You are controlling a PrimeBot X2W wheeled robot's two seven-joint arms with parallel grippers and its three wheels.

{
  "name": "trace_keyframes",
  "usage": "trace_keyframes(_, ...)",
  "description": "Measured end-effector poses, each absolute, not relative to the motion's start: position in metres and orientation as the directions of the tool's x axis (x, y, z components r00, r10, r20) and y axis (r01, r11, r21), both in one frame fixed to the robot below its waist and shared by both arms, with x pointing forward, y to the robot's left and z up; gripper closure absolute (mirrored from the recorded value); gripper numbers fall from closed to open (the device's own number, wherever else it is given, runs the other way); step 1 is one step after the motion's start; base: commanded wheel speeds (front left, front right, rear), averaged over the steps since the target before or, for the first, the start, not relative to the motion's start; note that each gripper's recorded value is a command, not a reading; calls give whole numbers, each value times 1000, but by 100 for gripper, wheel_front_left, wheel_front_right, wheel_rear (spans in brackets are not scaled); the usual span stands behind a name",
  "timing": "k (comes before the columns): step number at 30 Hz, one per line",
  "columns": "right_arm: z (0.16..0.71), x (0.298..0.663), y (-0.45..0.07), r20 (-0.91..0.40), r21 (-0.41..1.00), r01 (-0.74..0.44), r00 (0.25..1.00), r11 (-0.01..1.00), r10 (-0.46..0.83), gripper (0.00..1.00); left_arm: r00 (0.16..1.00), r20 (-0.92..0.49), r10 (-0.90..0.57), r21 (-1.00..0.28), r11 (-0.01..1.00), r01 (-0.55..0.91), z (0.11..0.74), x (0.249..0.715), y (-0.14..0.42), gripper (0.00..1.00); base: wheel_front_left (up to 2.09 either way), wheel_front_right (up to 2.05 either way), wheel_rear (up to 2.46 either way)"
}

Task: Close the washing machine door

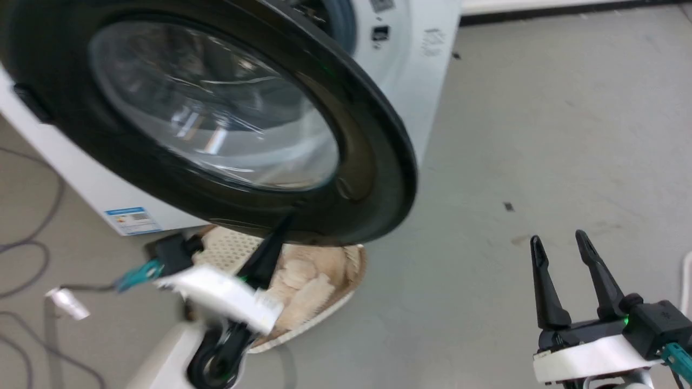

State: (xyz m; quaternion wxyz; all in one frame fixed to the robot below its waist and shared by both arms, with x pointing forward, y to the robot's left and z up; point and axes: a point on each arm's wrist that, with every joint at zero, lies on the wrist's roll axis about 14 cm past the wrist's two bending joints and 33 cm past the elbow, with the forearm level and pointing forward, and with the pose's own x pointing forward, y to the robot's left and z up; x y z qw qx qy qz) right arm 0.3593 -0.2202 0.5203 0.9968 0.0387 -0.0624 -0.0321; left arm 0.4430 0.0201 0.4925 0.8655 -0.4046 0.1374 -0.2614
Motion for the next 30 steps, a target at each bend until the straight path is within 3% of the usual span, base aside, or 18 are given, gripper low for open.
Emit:
trace_keyframes(3, 523, 361, -211, 133, 83, 28, 990, 996, -39, 0, 864, -13, -503, -585, 704, 402, 490, 438, 58, 100, 0, 0, 0)
trace_keyframes(7, 527, 363, -197, 148, 86, -16, 989, 996, 3, 0, 926, 30, -378, -419, 836, 354, 507, 438, 103, 100, 0, 0, 0)
trace_keyframes(12, 533, 369, -178, 168, 87, -76, 984, 993, 60, 0, 965, 186, -183, -278, 933, 230, 555, 425, 156, 100, 0, 0, 0)
trace_keyframes(18, 538, 373, -159, 186, 88, -136, 976, 987, 118, 0, 980, 184, -69, -246, 962, 114, 545, 385, 175, 100, 0, 0, 0)
trace_keyframes(20, 539, 373, -154, 188, 84, -150, 973, 985, 132, 0, 984, 169, -54, -236, 967, 93, 539, 376, 175, 0, 0, 0, 0)
trace_keyframes(30, 537, 373, -144, 182, 84, -181, 970, 980, 164, 0, 990, 121, -71, -161, 983, 90, 519, 359, 168, 0, 0, 0, 0)
